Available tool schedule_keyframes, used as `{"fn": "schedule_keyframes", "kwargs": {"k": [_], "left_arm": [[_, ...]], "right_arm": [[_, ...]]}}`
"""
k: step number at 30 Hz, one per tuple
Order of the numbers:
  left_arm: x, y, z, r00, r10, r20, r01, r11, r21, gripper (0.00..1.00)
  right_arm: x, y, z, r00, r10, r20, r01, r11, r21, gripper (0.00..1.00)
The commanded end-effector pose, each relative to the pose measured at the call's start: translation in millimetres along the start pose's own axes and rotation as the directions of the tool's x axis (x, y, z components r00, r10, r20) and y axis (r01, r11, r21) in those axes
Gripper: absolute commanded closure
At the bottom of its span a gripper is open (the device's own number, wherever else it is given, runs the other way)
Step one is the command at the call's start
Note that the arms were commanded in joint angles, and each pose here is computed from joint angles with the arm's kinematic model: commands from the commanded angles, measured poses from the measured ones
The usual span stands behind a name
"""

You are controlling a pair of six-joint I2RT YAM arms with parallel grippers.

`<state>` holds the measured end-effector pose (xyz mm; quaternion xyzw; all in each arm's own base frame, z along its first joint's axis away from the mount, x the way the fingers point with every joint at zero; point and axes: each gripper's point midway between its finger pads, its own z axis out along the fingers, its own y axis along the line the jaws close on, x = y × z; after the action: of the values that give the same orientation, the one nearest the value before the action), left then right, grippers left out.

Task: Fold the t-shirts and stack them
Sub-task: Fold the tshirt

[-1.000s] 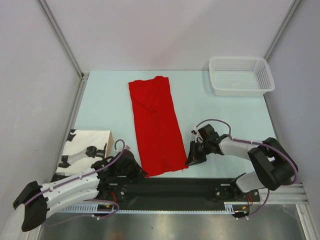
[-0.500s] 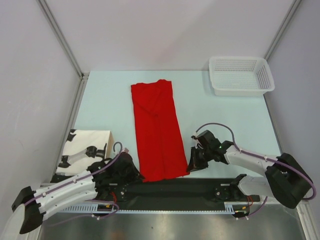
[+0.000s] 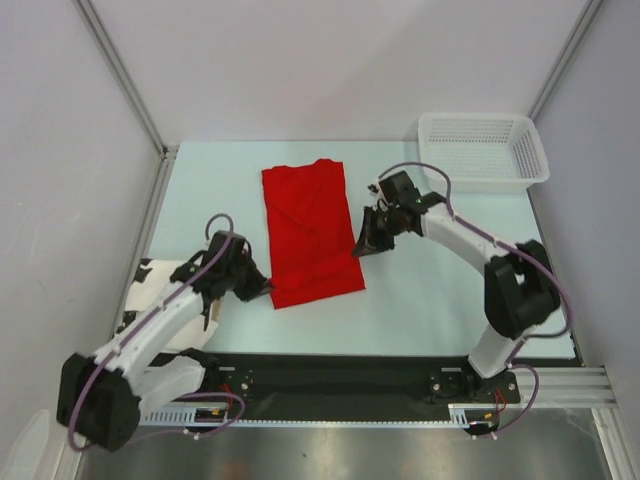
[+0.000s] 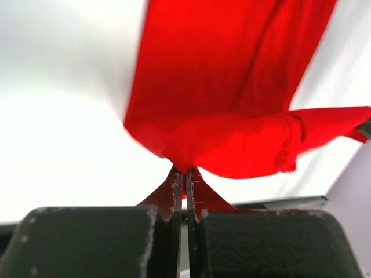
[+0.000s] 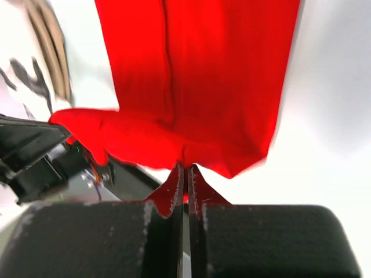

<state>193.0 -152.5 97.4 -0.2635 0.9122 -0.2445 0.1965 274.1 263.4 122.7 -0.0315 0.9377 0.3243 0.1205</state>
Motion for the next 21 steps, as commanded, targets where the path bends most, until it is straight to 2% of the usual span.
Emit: {"fn": "schedule_keyframes", "kwargs": {"k": [1, 2, 8, 10, 17, 21], "left_arm": [[-33.9, -20.4, 12.4, 0.988, 0.155, -0.002, -0.155, 0.988, 0.027, 1.00], [-47.2, -24.2, 22.1, 0.985, 0.172, -0.014, -0.172, 0.985, 0.010, 1.00], [-95.0, -45.5, 46.4, 0.979, 0.204, 0.001, -0.204, 0.979, -0.005, 0.99], [-98.2, -43.9, 58.9, 0.980, 0.195, -0.036, -0.195, 0.981, -0.017, 1.00], [-117.6, -47.3, 82.5, 0.981, 0.181, -0.062, -0.183, 0.983, -0.025, 1.00], [-124.7, -49.8, 85.2, 0.984, 0.176, -0.043, -0.177, 0.984, -0.025, 1.00]], "right_arm": [[-35.6, -0.3, 7.2, 0.999, -0.040, -0.027, 0.040, 0.999, 0.006, 1.00], [-38.0, -11.2, 21.8, 0.997, -0.026, -0.067, 0.028, 0.999, 0.029, 1.00], [-93.9, -10.9, 41.9, 0.999, -0.019, -0.041, 0.020, 1.000, 0.017, 1.00], [-96.4, -19.7, 53.2, 0.997, -0.002, -0.078, 0.004, 1.000, 0.028, 1.00], [-114.7, -34.3, 68.3, 0.996, 0.010, -0.091, -0.009, 1.000, 0.008, 1.00], [-120.2, -39.2, 72.9, 0.994, 0.021, -0.105, -0.022, 1.000, -0.010, 1.00]]}}
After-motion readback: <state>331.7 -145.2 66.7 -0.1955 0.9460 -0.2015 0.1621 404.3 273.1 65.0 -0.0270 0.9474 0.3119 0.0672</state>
